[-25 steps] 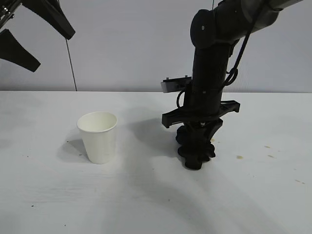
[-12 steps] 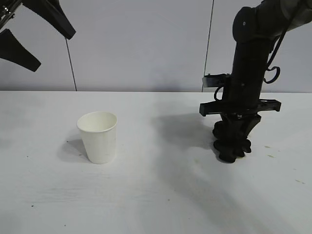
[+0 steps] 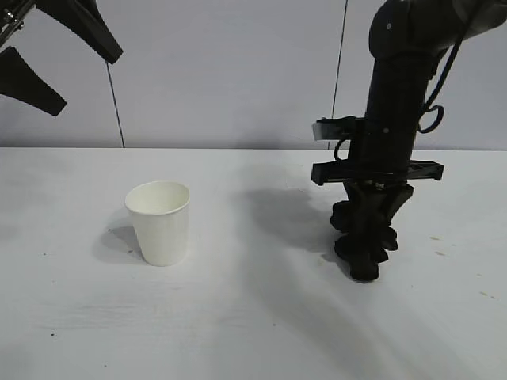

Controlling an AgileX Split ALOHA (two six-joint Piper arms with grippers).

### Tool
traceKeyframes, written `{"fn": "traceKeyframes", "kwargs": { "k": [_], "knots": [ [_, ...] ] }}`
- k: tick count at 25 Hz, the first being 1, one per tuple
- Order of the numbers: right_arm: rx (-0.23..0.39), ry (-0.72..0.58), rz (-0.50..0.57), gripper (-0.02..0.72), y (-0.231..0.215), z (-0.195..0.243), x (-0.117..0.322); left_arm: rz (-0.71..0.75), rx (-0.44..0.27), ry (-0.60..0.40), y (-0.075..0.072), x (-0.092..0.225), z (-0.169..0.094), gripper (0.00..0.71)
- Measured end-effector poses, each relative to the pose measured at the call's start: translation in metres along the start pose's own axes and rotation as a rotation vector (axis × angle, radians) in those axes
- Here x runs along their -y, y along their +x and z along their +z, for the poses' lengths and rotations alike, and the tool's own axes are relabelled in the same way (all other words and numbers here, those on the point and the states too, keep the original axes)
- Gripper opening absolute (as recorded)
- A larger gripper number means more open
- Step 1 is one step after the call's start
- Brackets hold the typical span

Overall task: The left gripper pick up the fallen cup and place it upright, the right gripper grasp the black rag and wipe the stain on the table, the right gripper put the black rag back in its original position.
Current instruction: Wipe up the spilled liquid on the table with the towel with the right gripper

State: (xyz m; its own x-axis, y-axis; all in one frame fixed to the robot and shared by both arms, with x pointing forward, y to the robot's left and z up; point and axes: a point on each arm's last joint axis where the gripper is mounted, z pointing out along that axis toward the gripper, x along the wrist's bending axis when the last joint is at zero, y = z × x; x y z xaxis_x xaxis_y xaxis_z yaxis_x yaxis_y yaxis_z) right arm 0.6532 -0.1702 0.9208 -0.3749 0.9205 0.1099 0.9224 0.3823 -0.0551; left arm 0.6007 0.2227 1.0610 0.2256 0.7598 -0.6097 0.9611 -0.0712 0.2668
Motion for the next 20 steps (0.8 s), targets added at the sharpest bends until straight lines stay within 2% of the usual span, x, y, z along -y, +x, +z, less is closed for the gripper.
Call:
{"fn": "traceKeyframes", "kwargs": {
  "k": [6, 9, 11, 17, 20],
  "knots": [
    [0.000, 0.007, -0.105, 0.112, 0.045, 0.004, -0.002, 0.000, -0.001, -0.003, 0.000, 0.000, 0.000, 0.636],
    [-0.006, 0.026, -0.123, 0.112, 0.055, 0.011, -0.002, 0.001, -0.001, -0.002, 0.000, 0.000, 0.000, 0.636],
    [-0.002, 0.046, -0.123, 0.112, 0.054, 0.019, -0.002, 0.001, -0.001, -0.002, 0.000, 0.000, 0.000, 0.636],
    [0.082, 0.073, -0.121, 0.112, 0.040, 0.024, 0.000, 0.001, 0.000, 0.001, 0.000, 0.000, 0.000, 0.636],
    [0.086, 0.072, -0.091, 0.112, 0.028, 0.023, 0.000, 0.001, 0.001, 0.002, 0.000, 0.000, 0.000, 0.636]
  ]
}}
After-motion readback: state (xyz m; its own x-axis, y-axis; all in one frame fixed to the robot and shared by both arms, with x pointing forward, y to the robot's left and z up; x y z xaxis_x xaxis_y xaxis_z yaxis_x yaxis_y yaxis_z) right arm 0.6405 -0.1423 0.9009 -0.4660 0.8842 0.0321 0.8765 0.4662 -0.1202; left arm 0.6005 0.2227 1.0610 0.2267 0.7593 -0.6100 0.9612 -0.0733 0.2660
